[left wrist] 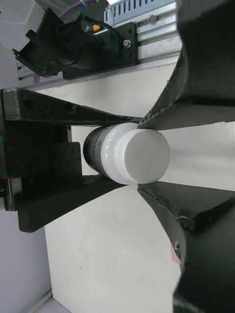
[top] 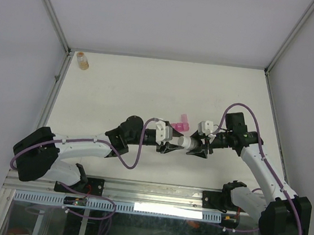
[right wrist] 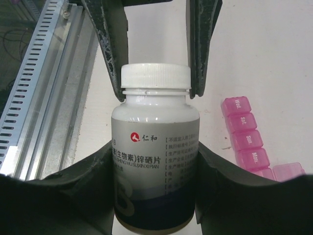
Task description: Sort the pills into containers
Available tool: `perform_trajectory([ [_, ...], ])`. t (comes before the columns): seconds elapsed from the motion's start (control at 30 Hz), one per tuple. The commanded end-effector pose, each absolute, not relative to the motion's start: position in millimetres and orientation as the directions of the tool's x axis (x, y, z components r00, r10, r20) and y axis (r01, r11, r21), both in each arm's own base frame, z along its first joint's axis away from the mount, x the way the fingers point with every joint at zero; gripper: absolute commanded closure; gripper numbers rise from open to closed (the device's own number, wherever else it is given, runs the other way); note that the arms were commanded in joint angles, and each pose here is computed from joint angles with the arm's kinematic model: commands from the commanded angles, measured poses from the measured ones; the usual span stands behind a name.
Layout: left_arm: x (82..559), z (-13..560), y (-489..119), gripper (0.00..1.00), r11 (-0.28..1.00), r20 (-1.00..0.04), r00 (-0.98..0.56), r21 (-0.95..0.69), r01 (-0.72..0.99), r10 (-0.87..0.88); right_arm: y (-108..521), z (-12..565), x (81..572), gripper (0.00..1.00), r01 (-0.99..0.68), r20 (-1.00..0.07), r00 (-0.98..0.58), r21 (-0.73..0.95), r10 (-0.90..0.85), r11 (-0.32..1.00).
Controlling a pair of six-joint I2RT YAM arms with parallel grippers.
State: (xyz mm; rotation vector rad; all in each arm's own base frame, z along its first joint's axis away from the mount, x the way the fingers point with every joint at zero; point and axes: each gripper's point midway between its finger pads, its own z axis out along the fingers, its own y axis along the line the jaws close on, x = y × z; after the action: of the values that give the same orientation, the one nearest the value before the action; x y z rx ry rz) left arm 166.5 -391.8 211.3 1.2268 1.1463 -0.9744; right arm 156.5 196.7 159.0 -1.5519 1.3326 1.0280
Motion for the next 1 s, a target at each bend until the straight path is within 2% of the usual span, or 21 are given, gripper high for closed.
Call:
perform_trajectory([
  [0.0, 162.9, 247.4, -401.0, 0.63, 0.088, -0.975, 0.213, 0.207, 0.974, -0.063, 199.8, 171.1, 158.0, 1.0, -0.987, -0.95, 0.141, -0.113, -0.279, -0.113],
  [0.07, 160.7, 247.0, -400.7, 0.74, 0.082, -0.98, 0.188, 0.182, 0.98, -0.067, 199.7, 171.1, 158.4, 1.0, -0.987, -0.95, 0.141, -0.114, -0.279, -0.111],
  [0.17, 157.1, 250.2, -401.1, 0.84, 0.077, -0.993, 0.092, 0.086, 0.993, -0.075, 199.5, 170.4, 158.9, 1.0, -0.988, -0.949, 0.138, -0.111, -0.283, -0.109],
  [0.27, 153.6, 255.7, -400.3, 0.91, 0.089, -0.992, -0.075, -0.084, 0.993, -0.099, 199.4, 170.6, 159.7, 1.0, -0.988, -0.949, 0.138, -0.112, -0.285, -0.106],
  [0.33, 158.4, 260.3, -397.9, 1.0, 0.141, -0.966, -0.222, -0.241, 0.96, -0.135, 199.3, 170.1, 160.2, 1.0, -0.988, -0.948, 0.136, -0.11, -0.287, -0.105],
  [0.47, 163.5, 260.8, -393.1, 1.0, 0.235, -0.868, -0.459, -0.494, 0.837, -0.191, 199.3, 169.0, 161.0, 1.0, -0.989, -0.948, 0.13, -0.104, -0.291, -0.102],
  [0.6, 157.8, 260.8, -398.3, 1.0, 0.29, -0.824, -0.528, -0.566, 0.772, -0.204, 199.2, 168.5, 162.0, 1.0, -0.99, -0.948, 0.126, -0.101, -0.294, -0.099],
  [0.63, 158.4, 259.8, -399.9, 0.98, 0.299, -0.818, -0.539, -0.575, 0.761, -0.201, 199.2, 168.2, 161.9, 1.0, -0.99, -0.948, 0.123, -0.098, -0.294, -0.098],
  [0.73, 158.9, 259.2, -403.8, 0.85, 0.305, -0.815, -0.549, -0.58, 0.756, -0.188, 198.9, 168.1, 162.5, 1.0, -0.99, -0.947, 0.123, -0.099, -0.296, -0.096],
  [0.8, 159.3, 259.8, -404.3, 0.62, 0.305, -0.818, -0.545, -0.575, 0.759, -0.187, 198.7, 168.1, 162.7, 1.0, -0.991, -0.947, 0.121, -0.098, -0.297, -0.094],
  [0.97, 158.8, 261.8, -398.7, 0.17, 0.305, -0.828, -0.523, -0.56, 0.77, -0.201, 198.5, 167.9, 162.9, 1.0, -0.991, -0.948, 0.118, -0.095, -0.295, -0.092],
])
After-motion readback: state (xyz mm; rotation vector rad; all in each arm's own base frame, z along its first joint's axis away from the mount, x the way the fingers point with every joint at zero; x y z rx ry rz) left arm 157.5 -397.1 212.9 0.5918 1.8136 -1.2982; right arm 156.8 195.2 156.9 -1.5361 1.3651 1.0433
